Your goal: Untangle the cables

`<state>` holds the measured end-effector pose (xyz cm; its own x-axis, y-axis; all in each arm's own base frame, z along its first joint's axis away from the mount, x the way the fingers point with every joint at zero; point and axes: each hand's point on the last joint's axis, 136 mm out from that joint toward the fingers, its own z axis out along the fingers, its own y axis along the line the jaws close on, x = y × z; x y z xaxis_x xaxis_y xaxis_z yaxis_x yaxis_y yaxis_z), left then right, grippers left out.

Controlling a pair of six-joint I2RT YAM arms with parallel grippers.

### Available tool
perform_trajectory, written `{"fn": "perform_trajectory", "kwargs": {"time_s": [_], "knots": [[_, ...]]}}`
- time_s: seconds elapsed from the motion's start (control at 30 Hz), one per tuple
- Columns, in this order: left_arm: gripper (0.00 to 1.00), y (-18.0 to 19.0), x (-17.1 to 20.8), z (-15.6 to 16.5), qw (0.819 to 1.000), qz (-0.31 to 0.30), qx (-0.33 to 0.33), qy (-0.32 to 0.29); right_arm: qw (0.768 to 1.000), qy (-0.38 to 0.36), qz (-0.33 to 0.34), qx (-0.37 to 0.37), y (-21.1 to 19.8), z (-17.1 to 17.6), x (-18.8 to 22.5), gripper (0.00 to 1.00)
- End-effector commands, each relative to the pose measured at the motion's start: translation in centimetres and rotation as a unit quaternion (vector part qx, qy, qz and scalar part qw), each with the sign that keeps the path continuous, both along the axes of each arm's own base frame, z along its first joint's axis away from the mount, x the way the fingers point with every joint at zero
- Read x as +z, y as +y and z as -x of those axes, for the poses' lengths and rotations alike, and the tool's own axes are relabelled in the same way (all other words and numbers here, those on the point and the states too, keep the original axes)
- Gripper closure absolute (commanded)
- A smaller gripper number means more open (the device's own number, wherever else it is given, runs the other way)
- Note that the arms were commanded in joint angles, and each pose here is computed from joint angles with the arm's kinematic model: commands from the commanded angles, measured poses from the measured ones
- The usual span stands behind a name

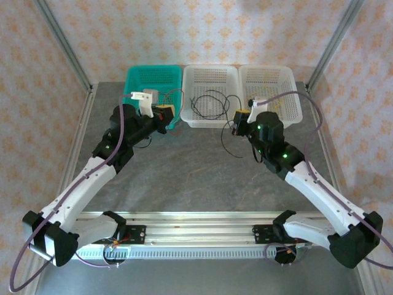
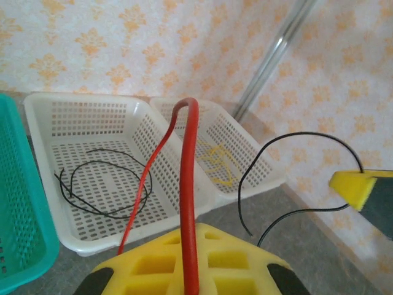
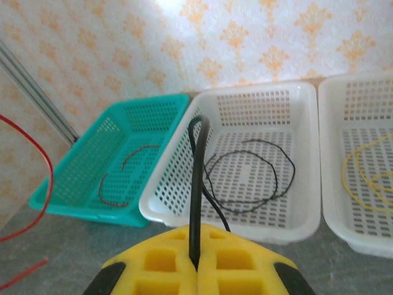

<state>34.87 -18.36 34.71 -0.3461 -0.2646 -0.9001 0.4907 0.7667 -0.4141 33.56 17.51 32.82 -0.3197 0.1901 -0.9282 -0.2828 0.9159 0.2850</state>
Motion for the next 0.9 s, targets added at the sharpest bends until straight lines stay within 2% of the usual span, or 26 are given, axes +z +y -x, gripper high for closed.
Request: {"fn": "perform_trajectory", "kwargs": {"time_s": [0.0, 0.1, 0.37, 0.57, 0.87], "knots": [[1.00, 0.2, 3.2, -0.3, 0.997, 0.060, -0.016, -0.055, 1.000, -0.003, -0.010, -0.013, 0.2, -1.2, 1.7, 1.00], [1.00, 0.8, 3.2, -1.1, 0.995, 0.073, -0.011, -0.064, 0.999, -0.019, -0.025, -0.025, 0.5, -2.6, 3.4, 1.00], [1.00, 1.4, 2.1, -2.8, 0.995, 0.076, -0.014, -0.068, 0.998, -0.027, -0.025, -0.054, 2.5, -10.2, 4.6, 1.00], [1.00, 0.6, -0.5, -3.3, 0.997, 0.050, -0.034, -0.045, 0.997, -0.004, -0.025, -0.066, 3.4, -16.8, 2.4, 1.00], [1.00, -0.1, -2.6, -2.7, 0.997, 0.061, -0.053, -0.019, 0.996, 0.036, -0.031, -0.074, 4.7, -25.1, -2.7, 1.00]]}}
